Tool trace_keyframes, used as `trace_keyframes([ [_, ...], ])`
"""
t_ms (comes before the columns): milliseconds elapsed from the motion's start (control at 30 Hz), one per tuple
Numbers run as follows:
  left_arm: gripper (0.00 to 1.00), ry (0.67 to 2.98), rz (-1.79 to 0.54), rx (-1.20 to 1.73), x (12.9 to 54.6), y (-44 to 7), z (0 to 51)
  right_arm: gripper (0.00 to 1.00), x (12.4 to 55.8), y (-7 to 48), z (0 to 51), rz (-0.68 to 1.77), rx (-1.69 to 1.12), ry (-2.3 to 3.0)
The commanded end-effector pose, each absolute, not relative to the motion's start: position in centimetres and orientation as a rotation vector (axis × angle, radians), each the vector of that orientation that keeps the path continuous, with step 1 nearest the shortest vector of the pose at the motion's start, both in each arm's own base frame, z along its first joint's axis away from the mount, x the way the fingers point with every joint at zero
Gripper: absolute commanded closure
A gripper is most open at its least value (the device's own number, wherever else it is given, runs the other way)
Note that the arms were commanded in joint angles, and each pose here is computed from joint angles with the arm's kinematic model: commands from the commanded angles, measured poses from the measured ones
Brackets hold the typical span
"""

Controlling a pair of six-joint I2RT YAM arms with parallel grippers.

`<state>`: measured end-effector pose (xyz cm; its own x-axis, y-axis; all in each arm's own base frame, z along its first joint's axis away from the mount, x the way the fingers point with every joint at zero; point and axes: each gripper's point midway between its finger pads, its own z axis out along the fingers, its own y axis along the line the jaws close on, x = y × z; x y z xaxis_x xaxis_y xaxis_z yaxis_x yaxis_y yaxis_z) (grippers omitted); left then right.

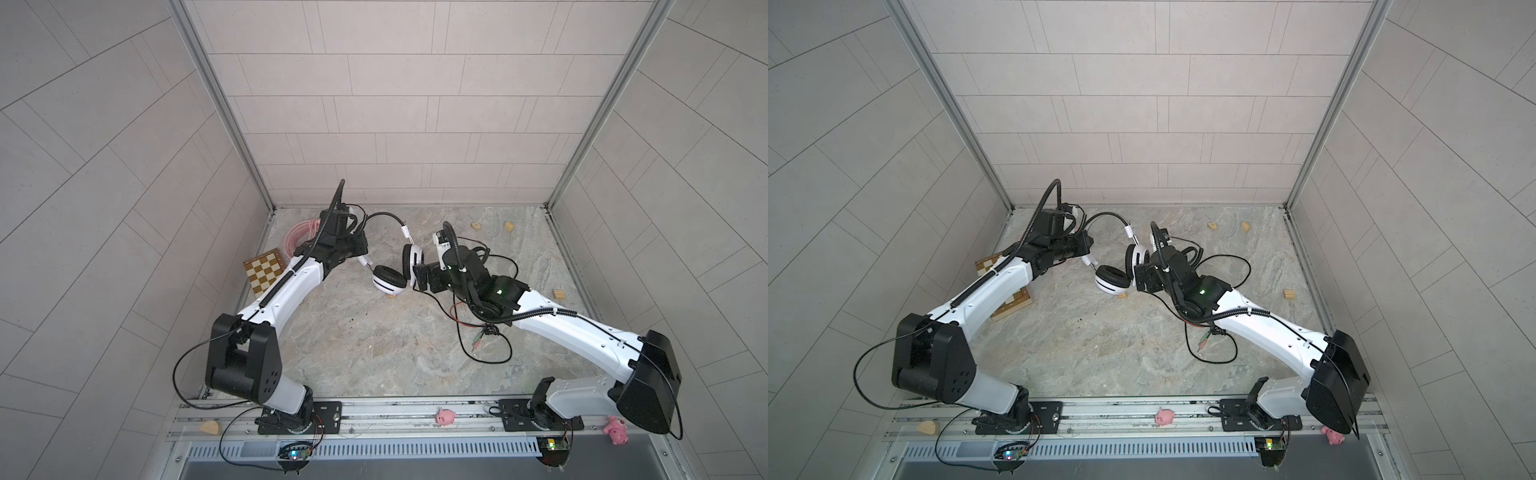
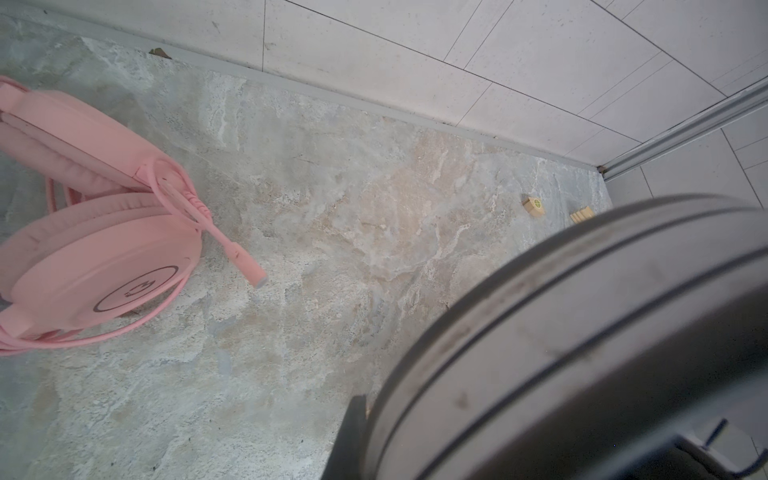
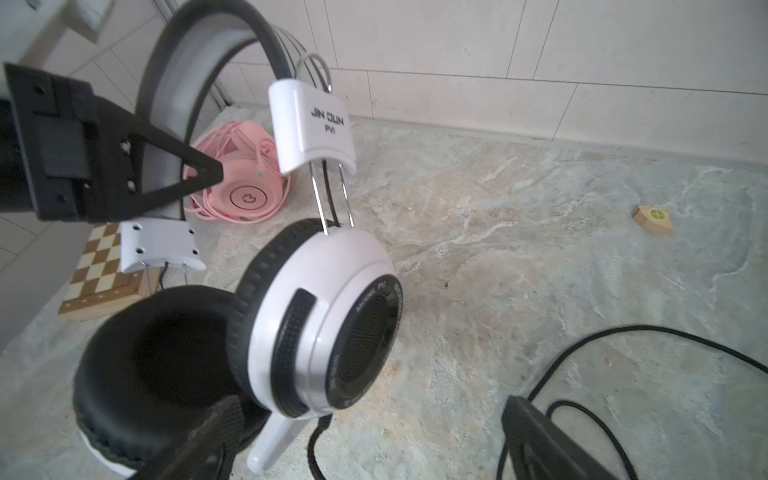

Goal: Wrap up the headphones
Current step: 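Bring the white headset toward the left gripper while the left reaches to grasp it, then grasp the white headset band with the left gripper while the right holds it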

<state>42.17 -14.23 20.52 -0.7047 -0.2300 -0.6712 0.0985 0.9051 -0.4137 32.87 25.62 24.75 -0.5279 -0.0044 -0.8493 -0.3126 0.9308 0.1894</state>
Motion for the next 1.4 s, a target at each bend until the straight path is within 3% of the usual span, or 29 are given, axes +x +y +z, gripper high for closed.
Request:
trace_keyframes([
  [0, 1.00, 2.175, -0.612, -0.140, 42.5, -14.5, 24.2, 0.01, 34.2, 27.1, 28.3, 0.503, -0.124, 2.009],
  [300, 1.00, 2.179, -0.653, -0.190, 42.7, -14.8, 24.2, 0.01, 35.6, 29.9, 23.8, 0.479, -0.079, 2.093],
  [600, 1.00, 2.174, -0.686, -0.196, 42.5, -15.3, 24.4, 0.04, 36.9, 30.1, 22.4, 0.270, -0.101, 2.064],
  [700, 1.00, 2.167, -0.698, -0.199, 42.4, -15.4, 24.4, 0.16, 37.3, 30.7, 22.5, 0.306, -0.107, 2.036],
  [833, 1.00, 2.174, -0.713, -0.190, 42.4, -15.7, 24.2, 0.61, 37.7, 30.8, 23.2, 0.291, -0.126, 2.003],
  [867, 0.99, 2.175, -0.714, -0.189, 42.5, -15.7, 24.1, 0.65, 37.7, 30.6, 23.3, 0.279, -0.135, 2.000],
  [967, 0.81, 2.191, -0.725, -0.162, 42.4, -16.1, 23.9, 0.71, 37.8, 30.0, 24.0, 0.217, -0.187, 1.997],
  [1133, 0.41, 2.267, -0.748, -0.112, 42.6, -17.2, 22.9, 0.76, 37.7, 28.7, 25.6, 0.084, -0.325, 2.005],
  [1200, 0.31, 2.312, -0.747, -0.071, 42.5, -17.9, 22.6, 0.76, 37.9, 27.9, 25.7, 0.041, -0.384, 2.021],
  [1367, 0.23, 2.343, -0.716, 0.008, 42.1, -18.7, 22.2, 0.76, 38.0, 25.7, 25.8, -0.068, -0.549, 2.098],
])
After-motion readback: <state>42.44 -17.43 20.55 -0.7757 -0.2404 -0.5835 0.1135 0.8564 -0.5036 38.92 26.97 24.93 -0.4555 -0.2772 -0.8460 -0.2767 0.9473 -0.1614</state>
